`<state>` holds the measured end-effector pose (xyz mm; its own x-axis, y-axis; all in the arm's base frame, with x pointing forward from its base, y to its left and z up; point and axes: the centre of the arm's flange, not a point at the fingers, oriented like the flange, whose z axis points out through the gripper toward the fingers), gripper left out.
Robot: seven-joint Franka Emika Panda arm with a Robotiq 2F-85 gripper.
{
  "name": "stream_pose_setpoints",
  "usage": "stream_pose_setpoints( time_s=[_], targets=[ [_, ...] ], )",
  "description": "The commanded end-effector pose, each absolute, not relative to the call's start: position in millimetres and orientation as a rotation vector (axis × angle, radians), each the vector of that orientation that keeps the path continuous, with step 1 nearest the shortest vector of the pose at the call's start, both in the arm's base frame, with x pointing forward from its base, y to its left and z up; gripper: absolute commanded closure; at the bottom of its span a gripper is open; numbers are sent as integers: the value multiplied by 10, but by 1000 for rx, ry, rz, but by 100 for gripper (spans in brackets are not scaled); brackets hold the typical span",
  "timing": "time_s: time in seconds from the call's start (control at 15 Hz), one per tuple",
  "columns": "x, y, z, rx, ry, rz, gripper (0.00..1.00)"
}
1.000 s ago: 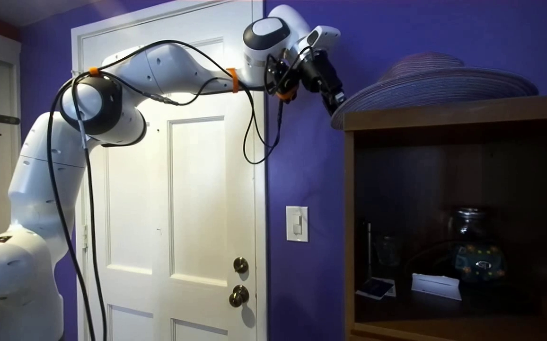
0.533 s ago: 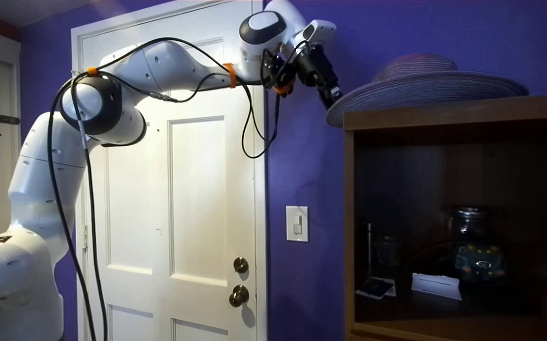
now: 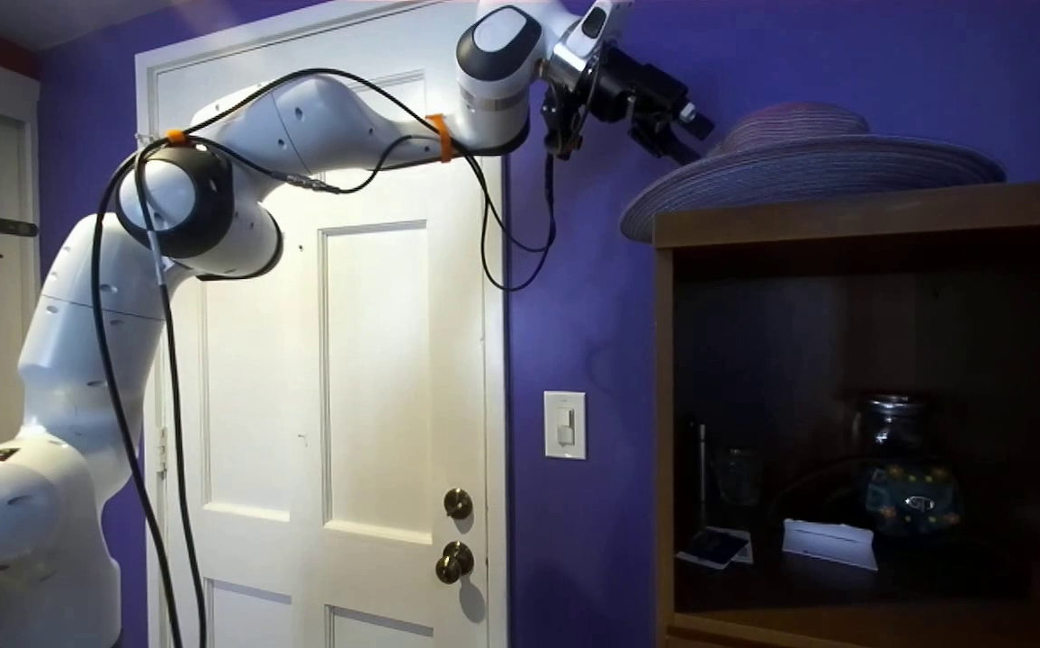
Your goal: Remove the hat from on top of the cabinet and hang it on the door
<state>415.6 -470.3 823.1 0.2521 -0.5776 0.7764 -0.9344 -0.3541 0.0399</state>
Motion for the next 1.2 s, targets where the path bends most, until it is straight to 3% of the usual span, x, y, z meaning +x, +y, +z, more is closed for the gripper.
stream_pose_setpoints(
  time_s=[0.0, 0.47, 0.53, 0.6, 1.13],
  targets=[
    [4274, -4933, 8163, 2010, -1370, 1042, 0],
    [4336, -5228, 7941, 1981, -1399, 966, 0],
    [4345, -5246, 7897, 1986, -1401, 953, 8],
    [4354, -5263, 7868, 1994, -1405, 944, 26],
    [4272, -5101, 7981, 2025, -1540, 845, 84]
  ],
)
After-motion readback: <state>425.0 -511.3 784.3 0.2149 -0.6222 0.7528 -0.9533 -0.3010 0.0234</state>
